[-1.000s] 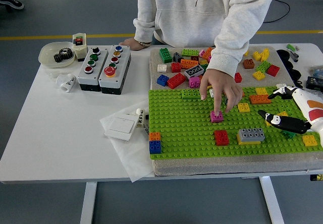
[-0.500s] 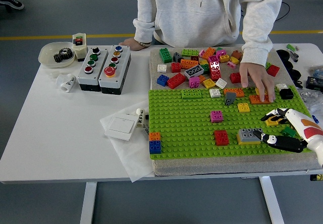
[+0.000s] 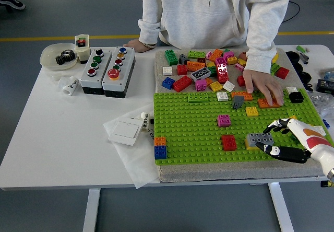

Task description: Pick up the brick,pile it on top of brick,press brick,pick up the brick,pile it on top of brick,press brick

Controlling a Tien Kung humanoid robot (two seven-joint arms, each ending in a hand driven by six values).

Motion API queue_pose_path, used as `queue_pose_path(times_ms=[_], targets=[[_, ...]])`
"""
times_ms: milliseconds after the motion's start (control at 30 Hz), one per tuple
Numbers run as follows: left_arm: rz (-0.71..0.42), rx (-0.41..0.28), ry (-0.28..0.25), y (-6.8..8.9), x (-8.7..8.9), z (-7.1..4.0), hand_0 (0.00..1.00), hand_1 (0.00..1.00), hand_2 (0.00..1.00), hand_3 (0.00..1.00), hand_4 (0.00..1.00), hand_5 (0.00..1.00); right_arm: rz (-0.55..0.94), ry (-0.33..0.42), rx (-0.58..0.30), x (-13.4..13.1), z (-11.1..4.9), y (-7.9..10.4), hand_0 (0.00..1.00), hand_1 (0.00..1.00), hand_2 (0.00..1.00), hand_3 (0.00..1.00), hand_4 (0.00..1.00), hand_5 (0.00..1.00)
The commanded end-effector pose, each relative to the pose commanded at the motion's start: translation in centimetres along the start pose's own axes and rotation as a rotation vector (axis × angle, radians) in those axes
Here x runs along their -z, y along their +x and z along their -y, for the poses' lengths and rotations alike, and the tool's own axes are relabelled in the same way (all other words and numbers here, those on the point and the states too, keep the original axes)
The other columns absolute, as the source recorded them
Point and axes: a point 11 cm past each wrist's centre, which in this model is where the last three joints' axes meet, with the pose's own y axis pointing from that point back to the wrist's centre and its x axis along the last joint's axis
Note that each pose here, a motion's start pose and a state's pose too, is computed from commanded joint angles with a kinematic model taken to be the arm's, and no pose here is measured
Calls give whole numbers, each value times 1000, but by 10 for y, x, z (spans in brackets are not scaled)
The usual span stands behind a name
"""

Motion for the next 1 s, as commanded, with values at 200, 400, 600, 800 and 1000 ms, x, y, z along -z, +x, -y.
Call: queue_pose_path(times_ms=[200,400,600,800,1000], targets=[[0,0,1,0,0,0,772,786,835,620,646,680,0,11,5,3,2,-1,649,652,696,557,872,626],[0,-2,0,1,-1,0,772,787,834,620,647,681,1,29,16,9,5,-3,652,653,696,558,873,630],[3,-2,0,1,-1,0,772,787,833,620,647,681,2,48,32,16,8,-8,652,653,697,559,874,632],[3,-3,-2,1,-2,0,773,787,833,620,647,680,3,64,49,20,10,-13,653,655,698,559,874,634],[0,-3,-4,1,-4,0,772,787,834,620,648,679,2,84,61,26,12,-17,652,655,698,561,875,634]])
